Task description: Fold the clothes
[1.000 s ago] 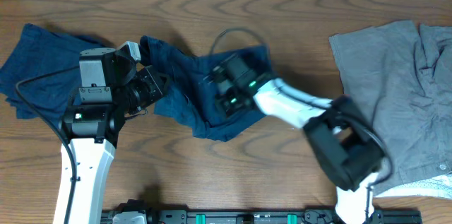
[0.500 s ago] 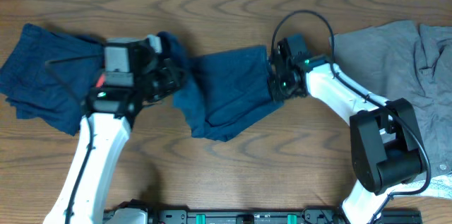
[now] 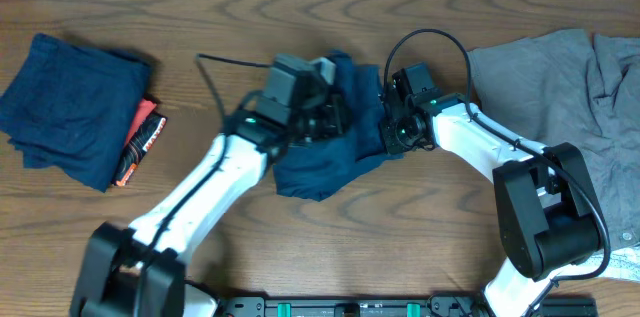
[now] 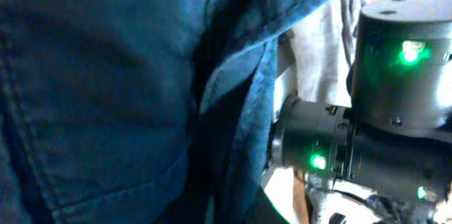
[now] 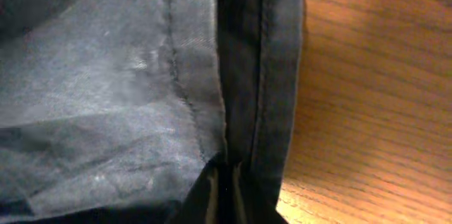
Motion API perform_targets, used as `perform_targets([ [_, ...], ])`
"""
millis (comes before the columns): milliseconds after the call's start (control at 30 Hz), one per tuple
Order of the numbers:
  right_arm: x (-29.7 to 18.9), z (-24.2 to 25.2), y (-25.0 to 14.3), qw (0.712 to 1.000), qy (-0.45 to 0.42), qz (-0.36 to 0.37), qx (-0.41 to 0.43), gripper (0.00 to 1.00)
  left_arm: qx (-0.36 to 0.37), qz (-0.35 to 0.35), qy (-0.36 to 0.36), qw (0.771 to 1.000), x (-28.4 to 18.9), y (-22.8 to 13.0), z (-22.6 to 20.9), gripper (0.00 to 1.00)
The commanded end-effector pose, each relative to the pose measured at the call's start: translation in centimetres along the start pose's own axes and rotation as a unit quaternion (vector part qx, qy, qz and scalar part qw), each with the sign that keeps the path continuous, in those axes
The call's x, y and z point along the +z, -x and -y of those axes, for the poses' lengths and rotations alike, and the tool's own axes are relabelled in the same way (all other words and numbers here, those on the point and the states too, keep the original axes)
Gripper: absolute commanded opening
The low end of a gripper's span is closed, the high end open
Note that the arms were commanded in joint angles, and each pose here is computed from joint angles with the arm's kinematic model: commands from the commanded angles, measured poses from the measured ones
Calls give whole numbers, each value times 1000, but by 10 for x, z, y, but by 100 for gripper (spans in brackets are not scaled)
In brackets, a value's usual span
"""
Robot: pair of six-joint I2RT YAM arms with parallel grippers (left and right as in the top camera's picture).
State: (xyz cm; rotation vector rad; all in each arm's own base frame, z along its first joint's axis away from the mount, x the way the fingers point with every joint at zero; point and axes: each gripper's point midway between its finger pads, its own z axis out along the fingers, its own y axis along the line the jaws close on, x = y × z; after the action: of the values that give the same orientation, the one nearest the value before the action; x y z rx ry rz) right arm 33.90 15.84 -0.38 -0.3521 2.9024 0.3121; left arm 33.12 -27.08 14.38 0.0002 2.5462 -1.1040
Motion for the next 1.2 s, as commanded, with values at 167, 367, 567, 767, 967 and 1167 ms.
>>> perform_targets([
  [167, -20, 23, -20, 995, -42, -40, 76, 1, 37, 100, -41, 994, -26, 59, 17, 44],
  [367, -119, 36, 36, 990, -32, 86, 110, 7, 19, 192, 14, 981, -61, 115, -35, 45],
  [567, -176, -22, 44, 986, 82, 143, 20, 8, 64, 219, 110, 967, -55, 131, -80, 45],
  [767, -149, -71, 9, 989, 131, 68, -25, 9, 50, 185, 128, 973, -17, 123, -116, 45],
  [967, -97, -97, -22, 990, 132, -11, -49, 10, 27, 140, 151, 978, 16, 103, -153, 45],
  [1167, -40, -78, -50, 994, 72, -87, 1, 4, 6, 100, 170, 980, 31, 82, -176, 45],
])
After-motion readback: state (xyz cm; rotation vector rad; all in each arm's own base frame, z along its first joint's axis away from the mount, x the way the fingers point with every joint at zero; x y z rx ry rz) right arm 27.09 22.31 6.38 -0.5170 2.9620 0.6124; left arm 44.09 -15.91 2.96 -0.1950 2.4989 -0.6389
